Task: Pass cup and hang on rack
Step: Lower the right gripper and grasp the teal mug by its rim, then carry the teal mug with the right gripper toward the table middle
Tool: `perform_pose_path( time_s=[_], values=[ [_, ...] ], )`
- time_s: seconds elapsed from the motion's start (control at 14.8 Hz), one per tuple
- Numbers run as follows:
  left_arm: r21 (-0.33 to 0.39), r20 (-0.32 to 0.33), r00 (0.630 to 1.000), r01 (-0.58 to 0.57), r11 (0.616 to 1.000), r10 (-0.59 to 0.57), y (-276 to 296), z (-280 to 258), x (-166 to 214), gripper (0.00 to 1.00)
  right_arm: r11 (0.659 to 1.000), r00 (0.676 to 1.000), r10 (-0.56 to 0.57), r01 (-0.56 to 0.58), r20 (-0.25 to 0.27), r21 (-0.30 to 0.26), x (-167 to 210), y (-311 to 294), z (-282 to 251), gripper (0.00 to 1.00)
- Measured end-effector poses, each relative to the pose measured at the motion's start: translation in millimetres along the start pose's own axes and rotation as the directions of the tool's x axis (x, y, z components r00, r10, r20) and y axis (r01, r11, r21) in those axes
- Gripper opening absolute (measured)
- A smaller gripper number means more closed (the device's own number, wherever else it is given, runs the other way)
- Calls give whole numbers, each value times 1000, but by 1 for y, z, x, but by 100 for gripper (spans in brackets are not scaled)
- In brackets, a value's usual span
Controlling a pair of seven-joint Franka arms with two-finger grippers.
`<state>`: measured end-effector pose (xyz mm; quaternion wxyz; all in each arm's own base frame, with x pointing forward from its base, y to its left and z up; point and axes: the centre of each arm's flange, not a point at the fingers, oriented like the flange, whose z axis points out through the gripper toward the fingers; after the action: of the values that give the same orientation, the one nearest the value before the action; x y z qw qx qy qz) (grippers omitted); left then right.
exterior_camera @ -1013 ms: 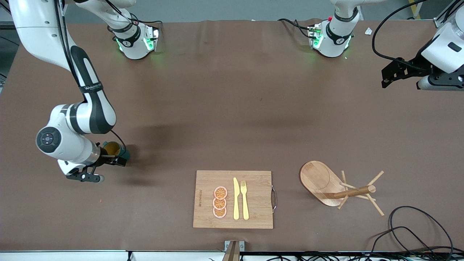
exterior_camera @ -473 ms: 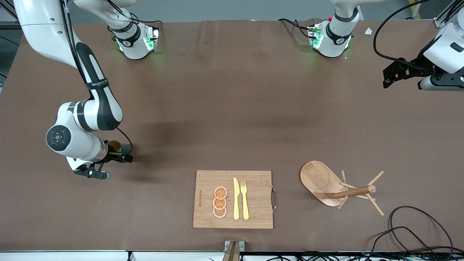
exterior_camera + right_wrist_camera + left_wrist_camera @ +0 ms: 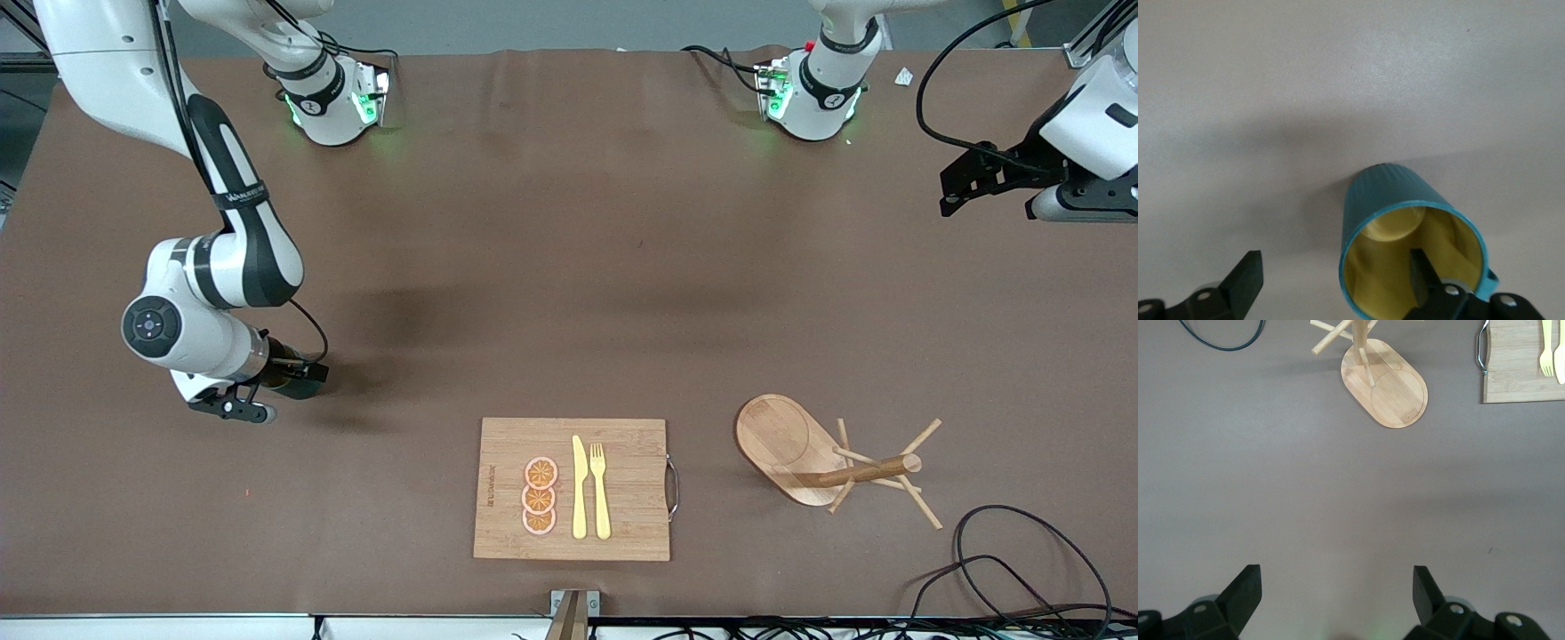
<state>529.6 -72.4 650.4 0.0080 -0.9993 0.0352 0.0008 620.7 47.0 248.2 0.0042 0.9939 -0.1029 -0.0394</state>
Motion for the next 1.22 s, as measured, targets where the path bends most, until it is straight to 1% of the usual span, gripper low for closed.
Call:
perform_pose_path(
  time_s=[0.07,0.14,0.27,0.34,0.41,0.54,0.61,0.74,0.81,0.95,1.08,1.22],
  values=[
    [0,0,1000,0,1000,0,0,0,0,100,1000,1000,1,-1,-6,2,-3,1,6,87],
    [0,0,1000,1,1000,-1,-1,0,0,100,1000,1000,1,-1,-7,2,-4,1,9,72],
    [0,-1,1000,7,1000,-7,-4,-1,0,100,1000,1000,6,-6,-6,1,-5,3,10,51],
    [0,-1,1000,10,1000,-10,-5,-1,0,100,1000,1000,9,-9,-6,1,-4,5,9,43],
    [0,-1,1000,13,1000,-13,-7,-1,0,100,1000,1000,11,-11,-6,1,-4,6,9,29],
    [0,-2,1000,14,1000,-14,-8,-1,0,100,1000,1000,14,-14,-8,1,-3,7,9,11],
    [0,-2,1000,14,1000,-14,-8,-1,0,100,1000,1000,16,-16,-9,1,-3,8,8,4],
    [0,-2,1000,14,1000,-14,-8,-1,0,100,1000,1000,22,-22,-16,4,-2,7,5,4],
    [0,-2,1000,15,1000,-15,-8,-1,0,100,999,999,41,-40,-29,10,1,4,0,4],
    [0,-2,1000,22,1000,-22,-12,-1,1,100,996,995,81,-80,-50,27,6,-20,-24,4],
    [0,-2,1000,28,1000,-28,-16,-1,1,100,992,991,124,-122,-56,43,6,-69,-65,4],
    [0,-2,1000,30,1000,-30,-17,-1,1,100,987,985,152,-148,-75,65,-7,-136,-111,4]
  ],
)
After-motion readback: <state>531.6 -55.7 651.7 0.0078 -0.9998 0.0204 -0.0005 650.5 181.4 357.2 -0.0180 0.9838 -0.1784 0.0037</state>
